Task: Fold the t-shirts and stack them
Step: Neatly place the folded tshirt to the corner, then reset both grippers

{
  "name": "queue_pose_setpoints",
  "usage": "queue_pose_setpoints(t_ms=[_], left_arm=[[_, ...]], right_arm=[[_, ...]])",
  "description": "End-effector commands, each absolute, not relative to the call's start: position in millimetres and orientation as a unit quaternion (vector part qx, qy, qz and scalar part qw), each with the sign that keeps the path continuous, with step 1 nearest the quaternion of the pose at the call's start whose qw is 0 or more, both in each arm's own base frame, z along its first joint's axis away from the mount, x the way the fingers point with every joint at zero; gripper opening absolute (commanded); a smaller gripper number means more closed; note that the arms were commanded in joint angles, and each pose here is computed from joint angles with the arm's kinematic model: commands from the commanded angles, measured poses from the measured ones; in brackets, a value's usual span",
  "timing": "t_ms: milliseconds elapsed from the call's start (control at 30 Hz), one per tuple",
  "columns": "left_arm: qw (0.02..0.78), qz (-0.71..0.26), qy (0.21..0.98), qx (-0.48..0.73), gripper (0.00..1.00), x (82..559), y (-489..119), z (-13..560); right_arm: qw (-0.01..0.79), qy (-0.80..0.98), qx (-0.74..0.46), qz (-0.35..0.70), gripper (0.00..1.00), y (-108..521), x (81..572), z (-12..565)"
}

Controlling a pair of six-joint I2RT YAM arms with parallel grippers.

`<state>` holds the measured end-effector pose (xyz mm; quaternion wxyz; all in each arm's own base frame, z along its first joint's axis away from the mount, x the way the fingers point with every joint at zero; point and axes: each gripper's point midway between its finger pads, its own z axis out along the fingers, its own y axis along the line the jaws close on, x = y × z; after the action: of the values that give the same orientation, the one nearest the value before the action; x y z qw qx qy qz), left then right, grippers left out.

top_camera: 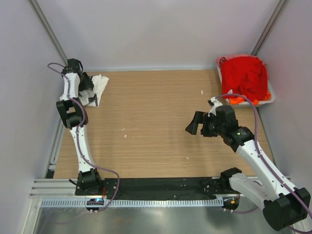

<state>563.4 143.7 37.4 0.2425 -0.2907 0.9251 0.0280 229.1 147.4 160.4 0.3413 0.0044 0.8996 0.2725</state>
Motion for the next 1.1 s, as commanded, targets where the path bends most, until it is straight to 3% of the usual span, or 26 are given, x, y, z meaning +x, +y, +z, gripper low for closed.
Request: queue_pose_setpoints(t_ms=[0,67,200,400,433,667,767,867,933,1000,1067], left_arm=[[0.235,0.035,0.916,-0.324,0.77,558.7,153.9,38.9],[0.244,0.014,0.908,-0.339,0.82,561.2,147.4,53.6],[0.327,-0.005,0.883,-0.335,1.00,565.4,122.9,149.8],[0.392,-0.025,0.865,-0.314,1.00,531.4,86.3,250.3],[0.415,-0.032,0.856,-0.305,1.00,518.0,79.0,281.1],[0.486,0.004,0.852,-0.195,1.00,429.7,26.9,355.2],[0.569,-0.071,0.812,-0.110,1.00,392.8,-42.7,389.5],[0.640,-0.169,0.750,-0.018,1.00,361.0,-85.5,397.2],[0.649,-0.250,0.714,-0.078,1.00,345.1,-95.5,391.9],[0.645,-0.311,0.696,-0.041,1.00,330.0,-116.7,373.3],[0.586,-0.336,0.737,-0.007,1.00,312.8,-133.6,353.0]], right_arm=[[0.358,0.890,-0.009,0.283,1.00,152.3,234.4,166.9],[0.356,0.892,-0.008,0.280,1.00,151.7,235.3,165.2],[0.356,0.892,-0.008,0.277,1.00,151.0,235.8,165.7],[0.355,0.894,-0.006,0.274,1.00,150.4,237.1,163.4],[0.354,0.895,-0.005,0.273,1.00,150.1,237.1,162.3],[0.354,0.891,-0.012,0.283,1.00,153.1,234.5,165.7],[0.352,0.891,-0.012,0.286,1.00,154.0,233.6,165.0],[0.352,0.890,-0.015,0.290,1.00,155.4,233.2,165.9],[0.355,0.888,-0.016,0.291,1.00,155.6,232.5,168.6],[0.361,0.886,-0.016,0.292,1.00,155.0,232.9,171.6],[0.365,0.884,-0.012,0.291,1.00,153.4,231.6,174.0]])
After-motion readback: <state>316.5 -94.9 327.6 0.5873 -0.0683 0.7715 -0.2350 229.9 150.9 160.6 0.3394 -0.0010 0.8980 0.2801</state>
